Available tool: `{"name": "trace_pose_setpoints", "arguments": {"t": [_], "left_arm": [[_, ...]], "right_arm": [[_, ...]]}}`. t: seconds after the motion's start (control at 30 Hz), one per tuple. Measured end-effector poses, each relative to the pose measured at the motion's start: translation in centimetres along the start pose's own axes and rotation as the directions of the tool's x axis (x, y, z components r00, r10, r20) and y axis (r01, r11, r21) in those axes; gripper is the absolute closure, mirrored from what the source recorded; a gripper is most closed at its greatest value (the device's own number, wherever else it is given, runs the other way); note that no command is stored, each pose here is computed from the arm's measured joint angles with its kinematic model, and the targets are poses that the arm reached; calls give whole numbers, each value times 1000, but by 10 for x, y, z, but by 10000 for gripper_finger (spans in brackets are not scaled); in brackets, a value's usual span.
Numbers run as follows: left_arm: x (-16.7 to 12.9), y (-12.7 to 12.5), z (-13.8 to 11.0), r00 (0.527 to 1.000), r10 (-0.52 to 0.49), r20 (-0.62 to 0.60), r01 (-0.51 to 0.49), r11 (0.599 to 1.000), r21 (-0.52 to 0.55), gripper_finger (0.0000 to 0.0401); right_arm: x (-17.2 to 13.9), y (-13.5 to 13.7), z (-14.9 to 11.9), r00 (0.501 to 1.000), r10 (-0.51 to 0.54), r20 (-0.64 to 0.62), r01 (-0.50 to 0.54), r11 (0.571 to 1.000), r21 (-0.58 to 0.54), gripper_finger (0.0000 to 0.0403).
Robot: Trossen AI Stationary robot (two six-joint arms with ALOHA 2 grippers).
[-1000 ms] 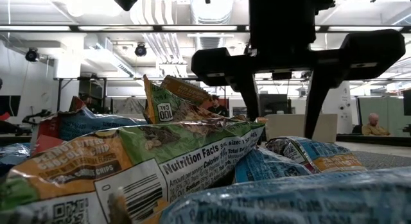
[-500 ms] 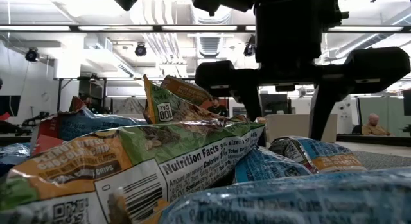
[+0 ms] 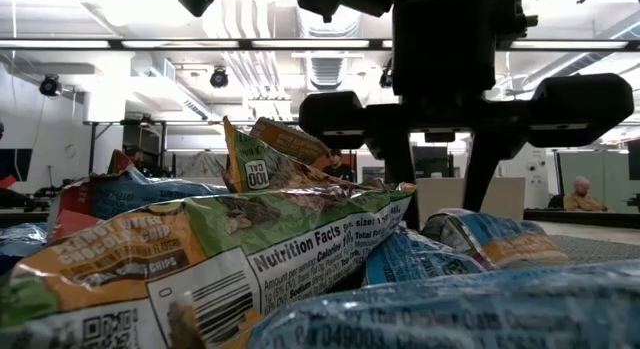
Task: Pick and place Granola Bars by type
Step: Put the yellow granola bar into the gray bin
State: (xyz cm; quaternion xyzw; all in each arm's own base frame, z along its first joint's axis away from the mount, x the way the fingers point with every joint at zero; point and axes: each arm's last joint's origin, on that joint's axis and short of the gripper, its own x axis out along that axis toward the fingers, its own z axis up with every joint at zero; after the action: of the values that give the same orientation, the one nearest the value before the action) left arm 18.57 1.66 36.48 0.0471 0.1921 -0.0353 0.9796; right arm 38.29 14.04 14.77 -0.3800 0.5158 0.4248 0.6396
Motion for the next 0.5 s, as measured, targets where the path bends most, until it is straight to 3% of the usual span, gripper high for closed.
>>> {"name": "trace_pose_setpoints", "arguments": {"t": [0.23,0.5], "left_arm": [[0,0,0,1000,-1,-3,1,1000,0,401],[0,0,0,1000,0,-2,0,1000,0,401]], "right_arm": [[0,0,0,1000,2,4,-2,1000,0,328],[-2,3,-2,1000,24,-13,-23,998,53,325]]}}
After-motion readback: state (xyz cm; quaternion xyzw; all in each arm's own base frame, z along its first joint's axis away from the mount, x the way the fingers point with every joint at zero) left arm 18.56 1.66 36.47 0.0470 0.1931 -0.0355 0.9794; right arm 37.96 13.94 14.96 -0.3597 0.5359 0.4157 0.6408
